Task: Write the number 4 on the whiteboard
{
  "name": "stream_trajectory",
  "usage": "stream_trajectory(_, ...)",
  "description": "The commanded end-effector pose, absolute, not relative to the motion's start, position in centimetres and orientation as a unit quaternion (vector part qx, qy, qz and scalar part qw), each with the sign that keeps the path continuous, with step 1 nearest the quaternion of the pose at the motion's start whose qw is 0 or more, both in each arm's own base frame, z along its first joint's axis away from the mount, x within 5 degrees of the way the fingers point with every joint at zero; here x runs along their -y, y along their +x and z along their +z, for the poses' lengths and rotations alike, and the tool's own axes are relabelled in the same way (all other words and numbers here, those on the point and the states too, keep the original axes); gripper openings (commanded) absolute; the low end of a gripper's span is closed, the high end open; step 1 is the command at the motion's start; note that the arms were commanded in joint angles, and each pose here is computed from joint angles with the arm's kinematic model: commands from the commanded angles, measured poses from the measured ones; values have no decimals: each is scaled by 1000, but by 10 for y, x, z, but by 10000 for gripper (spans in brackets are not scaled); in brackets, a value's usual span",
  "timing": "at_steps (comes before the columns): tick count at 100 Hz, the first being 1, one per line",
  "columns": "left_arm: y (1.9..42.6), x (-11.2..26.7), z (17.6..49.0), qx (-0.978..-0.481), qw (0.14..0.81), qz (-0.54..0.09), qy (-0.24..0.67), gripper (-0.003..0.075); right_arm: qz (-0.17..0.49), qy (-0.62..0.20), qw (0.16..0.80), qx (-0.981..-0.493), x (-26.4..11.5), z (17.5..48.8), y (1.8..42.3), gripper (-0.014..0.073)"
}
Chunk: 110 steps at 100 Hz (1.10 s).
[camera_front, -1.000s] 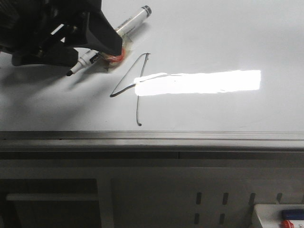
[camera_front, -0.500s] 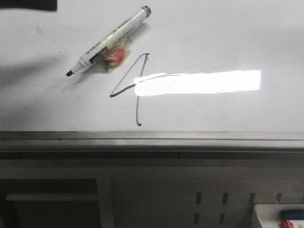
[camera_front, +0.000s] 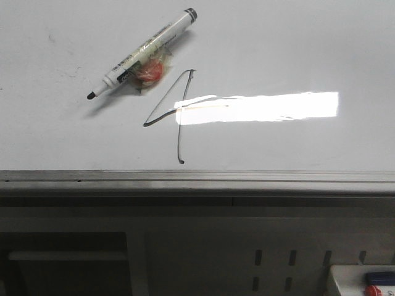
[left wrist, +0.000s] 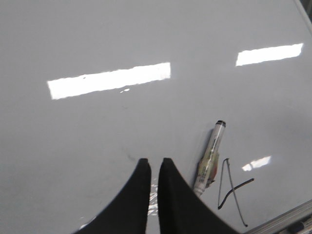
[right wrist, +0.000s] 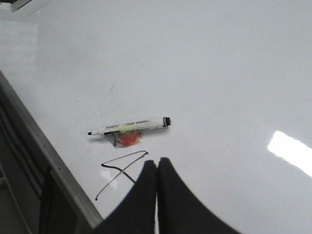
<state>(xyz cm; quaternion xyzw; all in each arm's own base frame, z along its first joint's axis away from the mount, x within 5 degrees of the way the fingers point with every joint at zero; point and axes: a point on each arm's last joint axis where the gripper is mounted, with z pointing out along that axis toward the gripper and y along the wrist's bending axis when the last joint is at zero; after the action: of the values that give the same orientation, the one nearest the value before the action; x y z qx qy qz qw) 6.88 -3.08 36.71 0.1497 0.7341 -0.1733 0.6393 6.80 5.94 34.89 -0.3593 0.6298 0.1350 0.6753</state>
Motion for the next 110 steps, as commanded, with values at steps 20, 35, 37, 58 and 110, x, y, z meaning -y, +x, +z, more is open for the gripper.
stream_trajectory(20, 47, 10, 371, -715, 663, -179, 130, -20, 130, -277, 728, -614, -39, 302, 53, -66)
stream_trajectory(35, 47, 11, 370, -718, 659, -183, 129, -20, 131, -281, 721, -620, -39, 291, 51, -66)
stream_trajectory(37, 47, 11, 370, -718, 659, -183, 129, -20, 131, -281, 720, -620, -39, 291, 51, -66)
stream_trajectory(58, 47, 11, 370, -718, 659, -183, 129, -20, 131, -282, 719, -622, -39, 289, 52, -66)
stream_trajectory(110, 58, 15, 334, -727, 659, -119, 155, -20, 131, -282, 719, -622, -39, 289, 52, -66)
